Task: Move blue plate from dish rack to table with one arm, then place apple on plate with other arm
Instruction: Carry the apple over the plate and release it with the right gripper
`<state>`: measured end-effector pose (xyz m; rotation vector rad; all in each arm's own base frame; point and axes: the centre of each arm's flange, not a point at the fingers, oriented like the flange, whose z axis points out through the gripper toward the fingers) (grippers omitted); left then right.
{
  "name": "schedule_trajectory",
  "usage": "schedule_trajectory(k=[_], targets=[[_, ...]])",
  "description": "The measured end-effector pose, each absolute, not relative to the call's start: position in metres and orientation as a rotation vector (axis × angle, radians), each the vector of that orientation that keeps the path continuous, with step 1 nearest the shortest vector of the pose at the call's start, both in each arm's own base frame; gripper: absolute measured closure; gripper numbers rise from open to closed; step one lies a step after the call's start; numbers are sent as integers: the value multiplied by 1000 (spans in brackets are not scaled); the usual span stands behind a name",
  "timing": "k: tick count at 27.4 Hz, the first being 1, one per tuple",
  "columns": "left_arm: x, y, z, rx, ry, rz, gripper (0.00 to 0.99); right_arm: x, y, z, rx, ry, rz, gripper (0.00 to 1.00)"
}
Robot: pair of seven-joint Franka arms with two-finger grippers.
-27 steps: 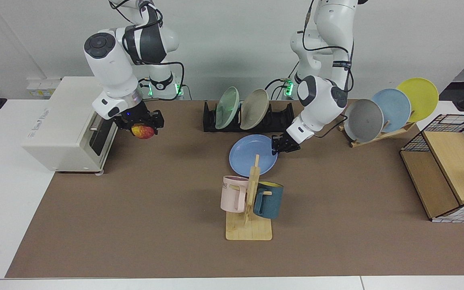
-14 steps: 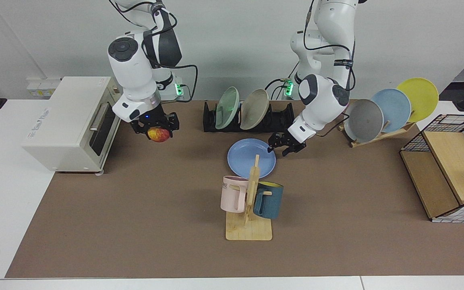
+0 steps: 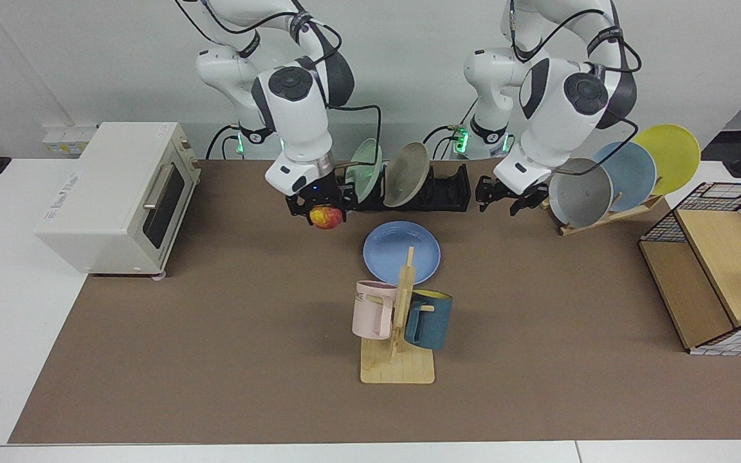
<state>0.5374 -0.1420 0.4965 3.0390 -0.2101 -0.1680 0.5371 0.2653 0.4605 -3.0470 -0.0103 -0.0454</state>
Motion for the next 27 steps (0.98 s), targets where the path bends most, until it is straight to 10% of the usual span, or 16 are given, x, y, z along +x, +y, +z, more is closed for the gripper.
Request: schedule_trajectory(k=[13,17,27], targets=[[535,-120,611,3131,-297,-48,181,537,380,384,-2956,99,-93,229],[535,-118,619,3128,-314,-33,0,535,402,352,-2944,98,-88,229],[536,-116,619,3128,-316,-36,0,538,409,303,-2959,41,-62,229]])
